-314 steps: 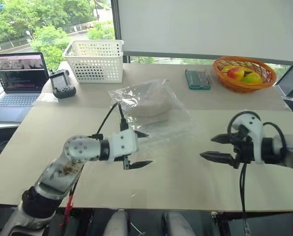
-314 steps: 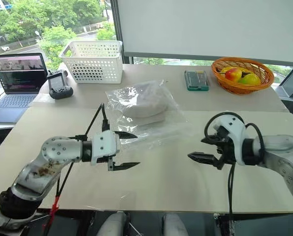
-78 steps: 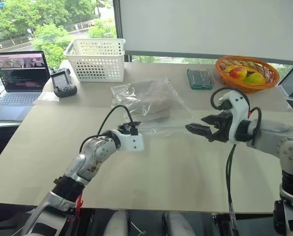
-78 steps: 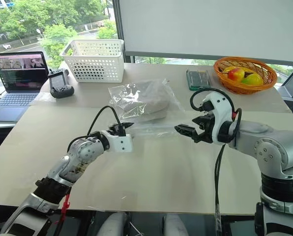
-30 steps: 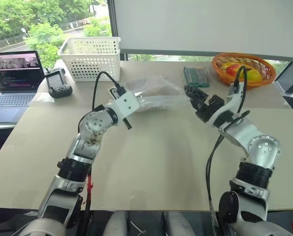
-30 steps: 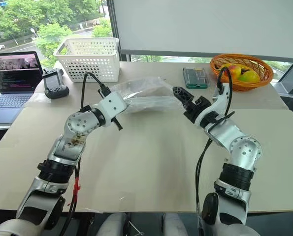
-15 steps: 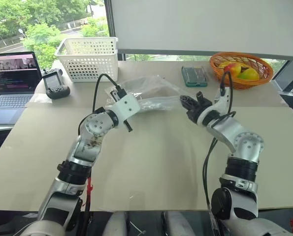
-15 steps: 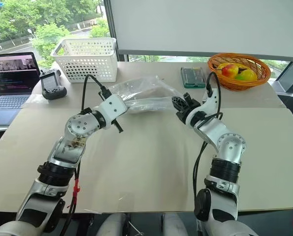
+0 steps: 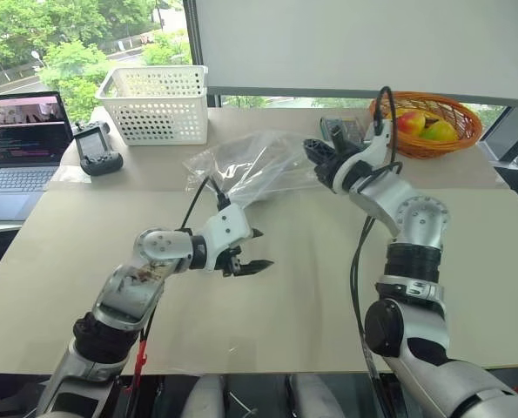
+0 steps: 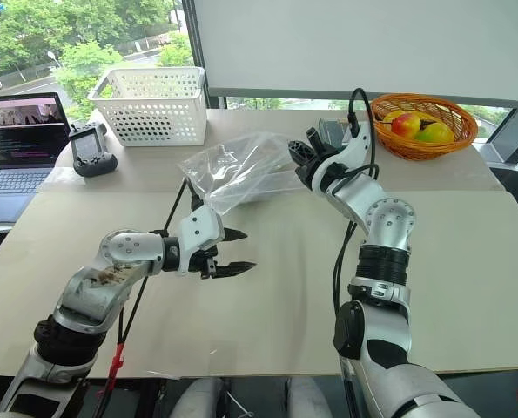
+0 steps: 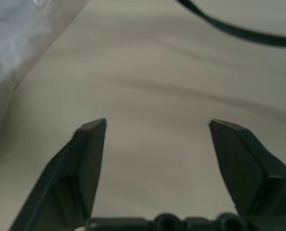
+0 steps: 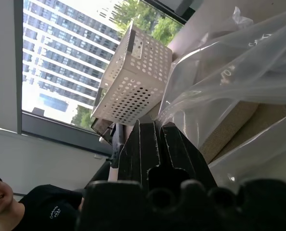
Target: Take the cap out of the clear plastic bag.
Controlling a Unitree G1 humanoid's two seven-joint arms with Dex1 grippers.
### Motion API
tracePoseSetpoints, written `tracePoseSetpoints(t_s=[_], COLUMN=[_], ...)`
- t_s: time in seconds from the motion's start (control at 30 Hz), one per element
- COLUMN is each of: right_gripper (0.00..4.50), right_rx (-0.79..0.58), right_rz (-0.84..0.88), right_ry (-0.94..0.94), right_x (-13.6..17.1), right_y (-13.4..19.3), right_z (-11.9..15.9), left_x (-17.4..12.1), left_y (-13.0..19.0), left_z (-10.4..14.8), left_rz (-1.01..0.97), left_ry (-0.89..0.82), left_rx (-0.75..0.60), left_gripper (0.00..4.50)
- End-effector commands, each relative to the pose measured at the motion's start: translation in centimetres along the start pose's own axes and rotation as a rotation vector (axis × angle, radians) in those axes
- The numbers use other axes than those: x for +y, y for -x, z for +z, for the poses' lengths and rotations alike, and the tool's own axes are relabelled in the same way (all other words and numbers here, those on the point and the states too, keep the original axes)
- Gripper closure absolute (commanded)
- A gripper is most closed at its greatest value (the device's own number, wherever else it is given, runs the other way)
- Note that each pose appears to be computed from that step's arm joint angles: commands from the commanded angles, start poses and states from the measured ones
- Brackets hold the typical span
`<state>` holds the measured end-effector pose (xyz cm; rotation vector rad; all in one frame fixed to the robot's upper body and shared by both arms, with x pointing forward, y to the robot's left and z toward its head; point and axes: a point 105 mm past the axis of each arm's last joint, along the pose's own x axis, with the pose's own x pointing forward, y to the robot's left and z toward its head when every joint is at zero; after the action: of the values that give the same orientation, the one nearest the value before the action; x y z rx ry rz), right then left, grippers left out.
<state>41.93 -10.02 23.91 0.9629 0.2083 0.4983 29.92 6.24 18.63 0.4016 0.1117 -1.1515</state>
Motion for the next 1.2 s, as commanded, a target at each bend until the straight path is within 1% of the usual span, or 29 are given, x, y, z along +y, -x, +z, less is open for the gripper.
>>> tracePoseSetpoints(t_s=[0.03,0.1,0.13,0.17,0.23,0.3,0.37,0.43,0.5,0.6,0.63,0.8,0.9,0.97,1.03,1.13,1.2], right_gripper=[4.5,4.5,4.5,4.5,4.5,4.5,4.5,4.5,4.5,4.5,4.5,4.5,4.5,4.5,4.5,4.5,4.5], right_rx=[-0.033,-0.024,-0.02,-0.017,-0.014,-0.015,-0.015,-0.009,-0.006,-0.013,-0.015,-0.013,-0.004,0.004,0.009,0.012,0.01], right_rz=[0.054,0.05,0.042,0.037,0.041,0.051,0.061,0.078,0.087,0.1,0.105,0.104,0.095,0.084,0.081,0.088,0.094], right_ry=[0.021,0.028,0.034,0.038,0.043,0.046,0.053,0.067,0.086,0.095,0.097,0.105,0.112,0.117,0.119,0.118,0.114], right_x=[1.4,1.2,1.0,0.9,1.0,1.4,1.9,2.6,3.2,3.9,4.1,4.2,3.9,3.6,3.6,3.8,4.0], right_y=[0.0,0.0,0.0,0.0,-0.1,-0.1,-0.2,-0.3,-0.4,-0.2,-0.1,0.2,0.4,0.5,0.6,0.8,1.0], right_z=[0.6,0.3,0.2,0.0,-0.1,-0.1,-0.2,-0.4,-0.5,-0.4,-0.3,-0.5,-0.7,-1.0,-1.1,-1.2,-1.2], left_x=[1.5,2.6,3.6,4.2,5.1,5.2,5.4,6.0,5.9,6.6,6.9,8.0,8.2,8.4,8.7,9.2,9.5], left_y=[1.2,1.8,2.1,2.3,2.3,1.8,0.9,0.2,-0.3,-0.4,-0.4,-0.4,-0.3,-0.3,-0.2,0.0,0.0], left_z=[4.7,7.0,8.5,9.3,10.2,9.7,7.8,5.3,3.3,1.9,1.9,3.6,4.5,4.8,4.7,3.8,3.0], left_rz=[0.065,0.104,0.152,0.184,0.233,0.256,0.287,0.327,0.318,0.36,0.378,0.464,0.479,0.486,0.506,0.523,0.532], left_ry=[0.029,0.031,0.017,0.01,-0.038,-0.132,-0.245,-0.376,-0.466,-0.574,-0.583,-0.537,-0.476,-0.503,-0.543,-0.577,-0.634], left_rx=[-0.162,-0.236,-0.272,-0.294,-0.293,-0.237,-0.135,-0.006,0.077,0.152,0.151,0.081,0.033,0.033,0.049,0.086,0.121], left_gripper=[0.88,0.88,0.62,0.37,0.01,0.01,0.01,0.01,0.01,0.01,0.01,0.01,0.01,0.01,0.01,0.01,0.01])
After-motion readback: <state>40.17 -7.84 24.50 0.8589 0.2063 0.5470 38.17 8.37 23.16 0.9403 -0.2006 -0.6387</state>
